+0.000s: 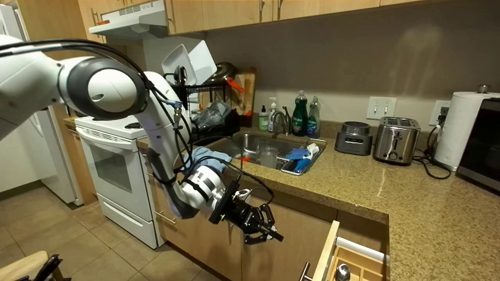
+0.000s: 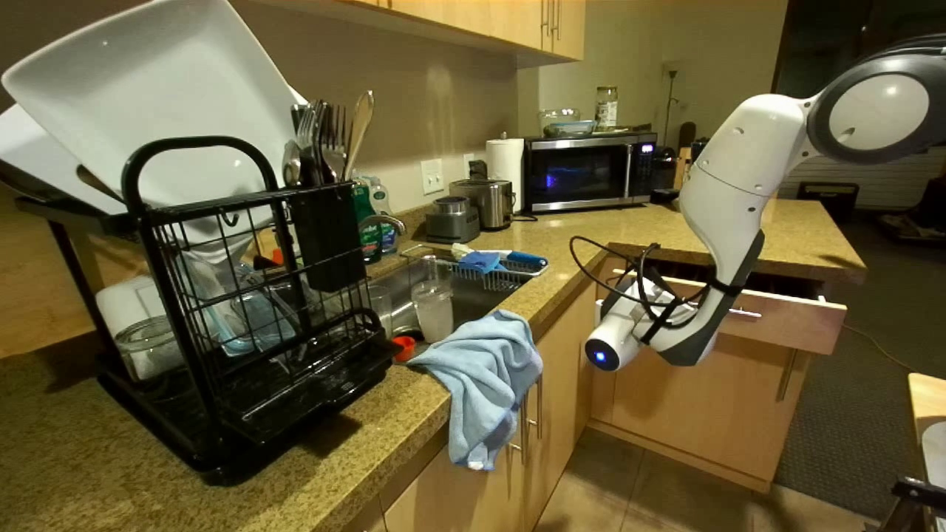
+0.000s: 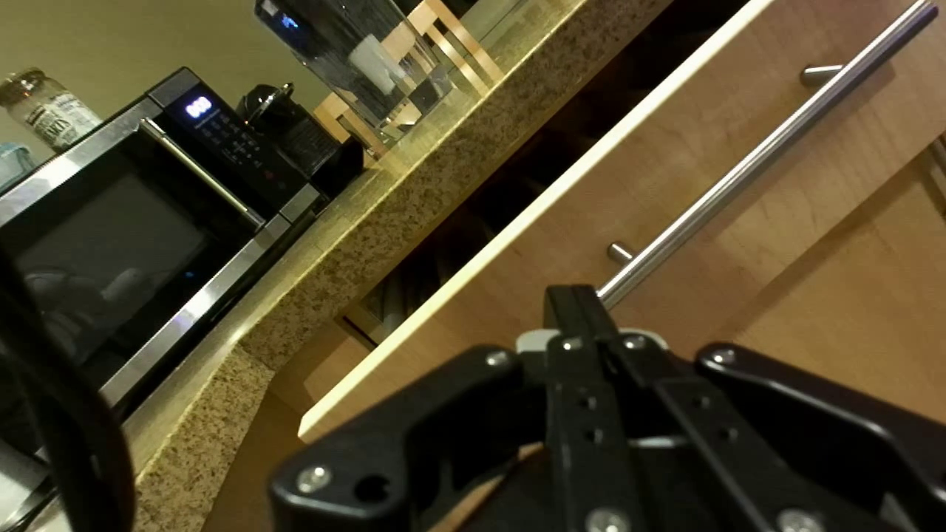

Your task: Close the drawer

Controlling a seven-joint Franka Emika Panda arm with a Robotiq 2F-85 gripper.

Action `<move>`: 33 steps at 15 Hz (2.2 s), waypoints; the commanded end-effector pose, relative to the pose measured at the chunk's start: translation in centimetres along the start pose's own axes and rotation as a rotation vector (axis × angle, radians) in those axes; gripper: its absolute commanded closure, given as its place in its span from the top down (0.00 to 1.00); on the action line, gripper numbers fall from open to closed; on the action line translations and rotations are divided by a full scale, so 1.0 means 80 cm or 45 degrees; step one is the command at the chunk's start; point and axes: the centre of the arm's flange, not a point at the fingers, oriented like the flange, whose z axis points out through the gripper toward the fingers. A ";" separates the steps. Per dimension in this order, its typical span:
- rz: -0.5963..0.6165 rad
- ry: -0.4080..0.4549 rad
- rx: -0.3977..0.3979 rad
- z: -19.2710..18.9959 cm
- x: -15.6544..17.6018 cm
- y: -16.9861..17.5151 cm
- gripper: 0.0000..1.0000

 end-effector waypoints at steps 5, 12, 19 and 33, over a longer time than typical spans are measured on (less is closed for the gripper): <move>0.007 -0.001 0.005 -0.001 0.002 -0.002 0.33; 0.001 0.022 -0.010 0.002 0.008 -0.006 0.27; -0.047 0.097 -0.007 -0.001 0.018 -0.017 0.00; -0.116 -0.058 -0.026 0.117 0.039 -0.033 0.00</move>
